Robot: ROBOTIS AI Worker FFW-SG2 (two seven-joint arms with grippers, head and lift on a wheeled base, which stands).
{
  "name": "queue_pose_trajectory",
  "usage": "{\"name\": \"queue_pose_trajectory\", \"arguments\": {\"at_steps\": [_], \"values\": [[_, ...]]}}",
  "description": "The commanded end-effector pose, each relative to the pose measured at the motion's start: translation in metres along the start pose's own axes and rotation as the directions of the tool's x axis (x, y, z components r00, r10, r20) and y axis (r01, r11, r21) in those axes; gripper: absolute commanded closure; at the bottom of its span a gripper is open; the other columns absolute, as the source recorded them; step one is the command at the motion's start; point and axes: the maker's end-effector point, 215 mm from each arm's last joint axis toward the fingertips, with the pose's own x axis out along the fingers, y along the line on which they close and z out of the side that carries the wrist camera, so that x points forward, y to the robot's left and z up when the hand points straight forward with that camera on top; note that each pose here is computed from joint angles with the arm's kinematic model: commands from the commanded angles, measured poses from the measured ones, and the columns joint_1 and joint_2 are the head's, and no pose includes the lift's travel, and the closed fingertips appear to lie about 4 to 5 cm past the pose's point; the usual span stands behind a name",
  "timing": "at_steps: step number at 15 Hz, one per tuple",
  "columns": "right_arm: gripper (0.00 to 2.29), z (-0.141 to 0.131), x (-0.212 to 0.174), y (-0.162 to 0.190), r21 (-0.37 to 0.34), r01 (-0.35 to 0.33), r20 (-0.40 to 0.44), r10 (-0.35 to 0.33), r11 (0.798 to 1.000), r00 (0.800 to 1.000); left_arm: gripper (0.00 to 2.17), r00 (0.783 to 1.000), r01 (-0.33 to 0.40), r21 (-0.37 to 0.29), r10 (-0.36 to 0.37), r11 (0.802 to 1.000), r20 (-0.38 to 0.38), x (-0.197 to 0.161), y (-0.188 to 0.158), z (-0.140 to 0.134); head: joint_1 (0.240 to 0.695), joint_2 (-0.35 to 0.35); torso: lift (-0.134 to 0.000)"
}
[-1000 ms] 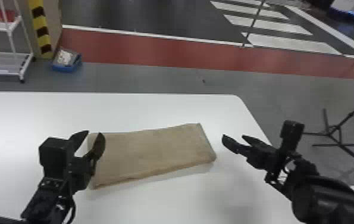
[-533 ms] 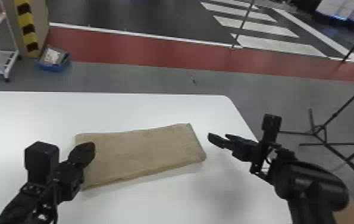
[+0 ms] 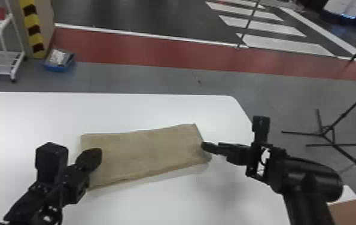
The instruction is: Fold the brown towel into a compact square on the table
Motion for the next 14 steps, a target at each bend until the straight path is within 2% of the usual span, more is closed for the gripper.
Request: {"name": "queue_pose_trajectory", "arguments": {"at_steps": [1,6,9,13,14], "values": [[0.15,0.0,0.011,0.012,-0.005,-0.021,-0.013,0.021,1.0,1.0,1.85,1.0,-0.002,0.005,0.002,1.0,-0.007,0.001,0.003,-0.003,0.695,-0.29,-0.114],[0.22,0.008,0.033,0.043,-0.019,-0.059,-0.065,0.057,0.998,0.996,1.85,1.0,-0.009,0.011,0.009,1.0,-0.01,0.001,0.009,-0.003,0.695,-0.247,-0.114],[0.29,-0.002,0.041,0.045,-0.032,-0.022,-0.114,0.018,0.999,0.993,1.85,1.0,-0.01,0.013,0.011,1.0,-0.007,0.003,0.012,-0.001,0.695,-0.225,-0.114],[0.8,-0.003,0.041,0.047,-0.021,-0.026,-0.123,0.023,0.999,0.992,1.86,1.0,-0.014,0.028,0.014,1.0,-0.017,0.005,0.018,-0.002,0.695,-0.215,-0.114],[0.99,-0.002,0.04,0.049,-0.018,-0.033,-0.119,0.03,0.999,0.992,1.98,0.999,-0.01,0.028,0.011,1.0,-0.032,0.006,0.017,-0.007,0.695,-0.212,-0.114]]}}
